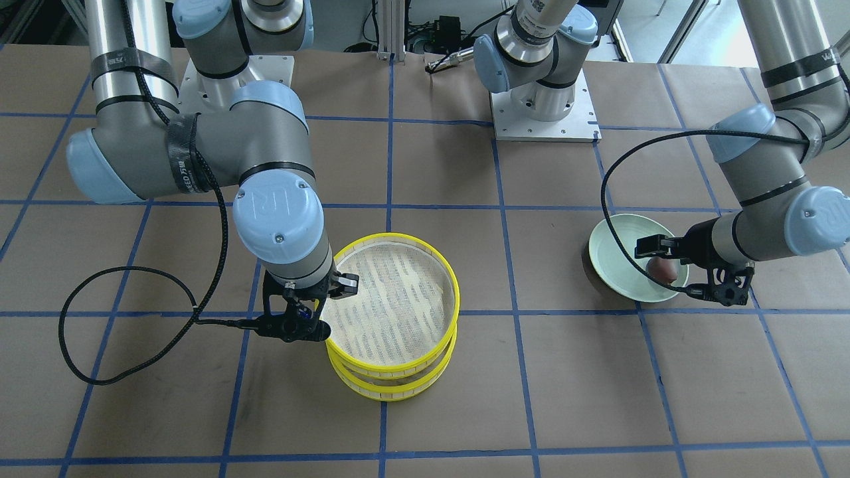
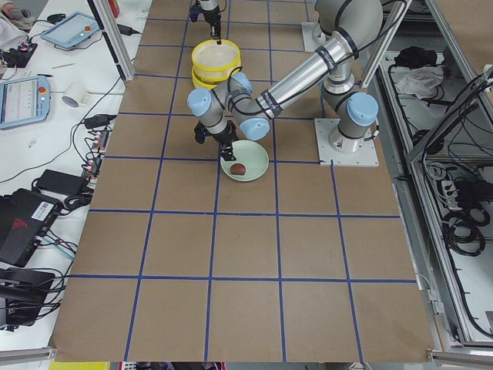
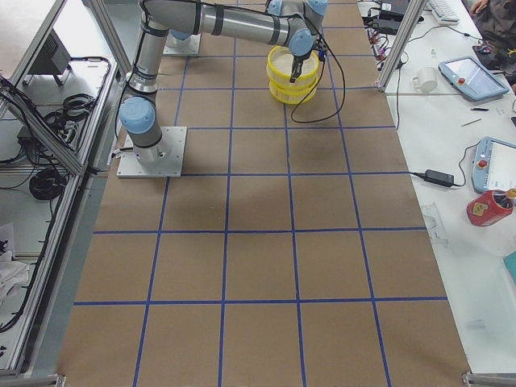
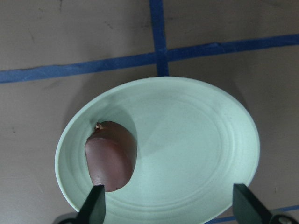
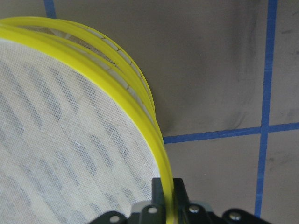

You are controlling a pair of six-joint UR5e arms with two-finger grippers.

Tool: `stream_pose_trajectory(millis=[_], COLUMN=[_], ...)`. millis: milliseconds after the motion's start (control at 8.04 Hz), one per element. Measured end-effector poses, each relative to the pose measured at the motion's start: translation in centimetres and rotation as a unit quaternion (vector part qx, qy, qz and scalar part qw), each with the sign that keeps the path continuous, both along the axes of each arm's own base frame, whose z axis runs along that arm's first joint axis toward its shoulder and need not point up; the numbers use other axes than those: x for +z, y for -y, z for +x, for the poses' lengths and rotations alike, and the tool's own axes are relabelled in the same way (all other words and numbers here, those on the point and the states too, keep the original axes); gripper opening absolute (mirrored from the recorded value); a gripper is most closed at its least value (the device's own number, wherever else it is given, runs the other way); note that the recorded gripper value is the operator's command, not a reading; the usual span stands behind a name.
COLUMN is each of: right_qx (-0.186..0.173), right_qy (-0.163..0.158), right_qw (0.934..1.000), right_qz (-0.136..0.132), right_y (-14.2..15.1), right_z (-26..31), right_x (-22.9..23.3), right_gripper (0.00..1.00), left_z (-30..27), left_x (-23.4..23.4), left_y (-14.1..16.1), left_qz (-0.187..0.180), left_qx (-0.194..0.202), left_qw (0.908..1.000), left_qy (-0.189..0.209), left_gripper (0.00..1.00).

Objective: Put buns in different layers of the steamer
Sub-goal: 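Lower the left gripper onto the dark red bun and grasp it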

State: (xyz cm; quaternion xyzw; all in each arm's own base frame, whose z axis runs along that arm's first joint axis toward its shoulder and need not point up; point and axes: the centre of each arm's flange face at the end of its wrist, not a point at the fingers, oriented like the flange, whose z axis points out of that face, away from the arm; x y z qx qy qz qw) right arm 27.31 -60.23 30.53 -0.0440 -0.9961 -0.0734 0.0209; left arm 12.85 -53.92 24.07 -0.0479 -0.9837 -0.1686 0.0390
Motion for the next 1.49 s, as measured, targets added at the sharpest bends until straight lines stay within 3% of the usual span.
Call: stream_pose_trajectory(millis=[747, 1244, 1493], right_qx=[-0.006, -0.004, -0.005], right_qy=[0.004, 0.004, 0.001], right_qw=[0.9999, 0.9999, 0.9999], right_qz=[-0.013, -0.012, -0.011], right_y=[0.6, 0.9, 0.9], right_z=[0.2, 0.3, 0.2], right_x=[-0.8, -1.5, -1.7], right_gripper=[0.03, 0.03, 0.04], left_z=[1.5, 1.7, 1.8], left_x=[-3.5, -4.9, -5.2], left_y=[0.9, 0.9, 0.9], left_qz=[0.014, 0.028, 0.031], left_qx=[-0.016, -0.020, -0.022], left_qw=[0.9995, 0.9991, 0.9990], left_qy=[0.024, 0.025, 0.025], left_gripper=[0.89, 0.74, 0.73])
